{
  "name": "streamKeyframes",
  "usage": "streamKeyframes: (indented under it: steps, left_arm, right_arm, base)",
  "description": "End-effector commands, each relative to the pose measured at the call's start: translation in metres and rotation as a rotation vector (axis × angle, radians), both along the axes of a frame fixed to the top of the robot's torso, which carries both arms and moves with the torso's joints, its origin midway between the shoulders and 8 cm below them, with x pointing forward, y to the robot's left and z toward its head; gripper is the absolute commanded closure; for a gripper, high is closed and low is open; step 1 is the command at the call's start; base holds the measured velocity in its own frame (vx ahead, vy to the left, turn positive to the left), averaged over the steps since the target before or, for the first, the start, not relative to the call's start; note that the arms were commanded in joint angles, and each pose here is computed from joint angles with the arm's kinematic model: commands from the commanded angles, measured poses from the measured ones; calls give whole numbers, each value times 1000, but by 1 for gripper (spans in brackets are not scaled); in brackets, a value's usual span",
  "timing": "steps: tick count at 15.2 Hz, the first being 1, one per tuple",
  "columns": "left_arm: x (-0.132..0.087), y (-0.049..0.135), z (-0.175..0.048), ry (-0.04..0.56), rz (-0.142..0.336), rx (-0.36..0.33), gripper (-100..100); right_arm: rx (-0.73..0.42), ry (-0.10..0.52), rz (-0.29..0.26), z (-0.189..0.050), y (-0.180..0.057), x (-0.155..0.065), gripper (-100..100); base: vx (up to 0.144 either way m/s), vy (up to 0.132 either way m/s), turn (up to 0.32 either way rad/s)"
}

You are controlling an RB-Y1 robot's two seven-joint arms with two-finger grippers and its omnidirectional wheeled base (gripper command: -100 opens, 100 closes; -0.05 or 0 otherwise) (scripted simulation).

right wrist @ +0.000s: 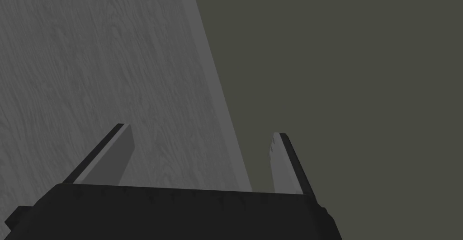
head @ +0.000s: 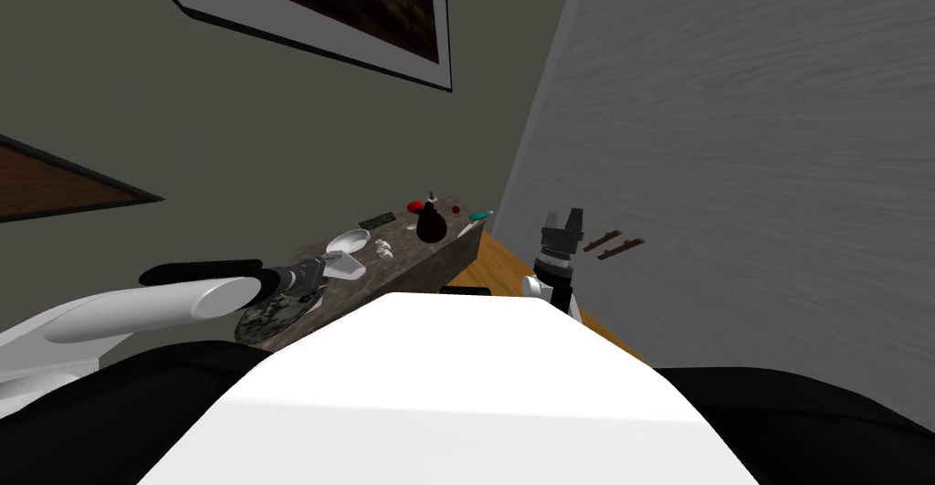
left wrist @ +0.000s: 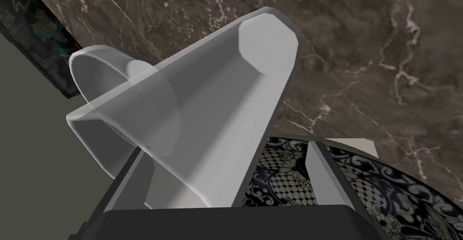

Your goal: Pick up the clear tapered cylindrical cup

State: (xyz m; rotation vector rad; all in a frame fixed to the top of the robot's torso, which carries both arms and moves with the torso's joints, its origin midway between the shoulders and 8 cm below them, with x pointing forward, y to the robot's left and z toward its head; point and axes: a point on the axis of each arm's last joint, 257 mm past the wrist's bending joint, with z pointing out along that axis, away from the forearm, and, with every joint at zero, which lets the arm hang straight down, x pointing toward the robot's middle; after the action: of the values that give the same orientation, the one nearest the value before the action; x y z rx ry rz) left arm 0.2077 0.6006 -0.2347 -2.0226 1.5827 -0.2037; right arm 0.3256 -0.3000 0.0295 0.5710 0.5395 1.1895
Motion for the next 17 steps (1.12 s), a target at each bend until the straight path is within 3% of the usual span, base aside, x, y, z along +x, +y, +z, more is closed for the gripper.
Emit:
streamKeyframes:
  steps: [1, 17]
  left_arm:
    - [-11, 1, 1, 40, 16, -19, -100]
    - [-74, -2, 17, 283, 102, -146, -100]
  right_arm:
    - [0, 0, 0, 0, 0, 0, 0]
    - [0, 0, 0, 0, 0, 0, 0]
  base:
    - [-6, 12, -170]
    - [-6, 11, -99]
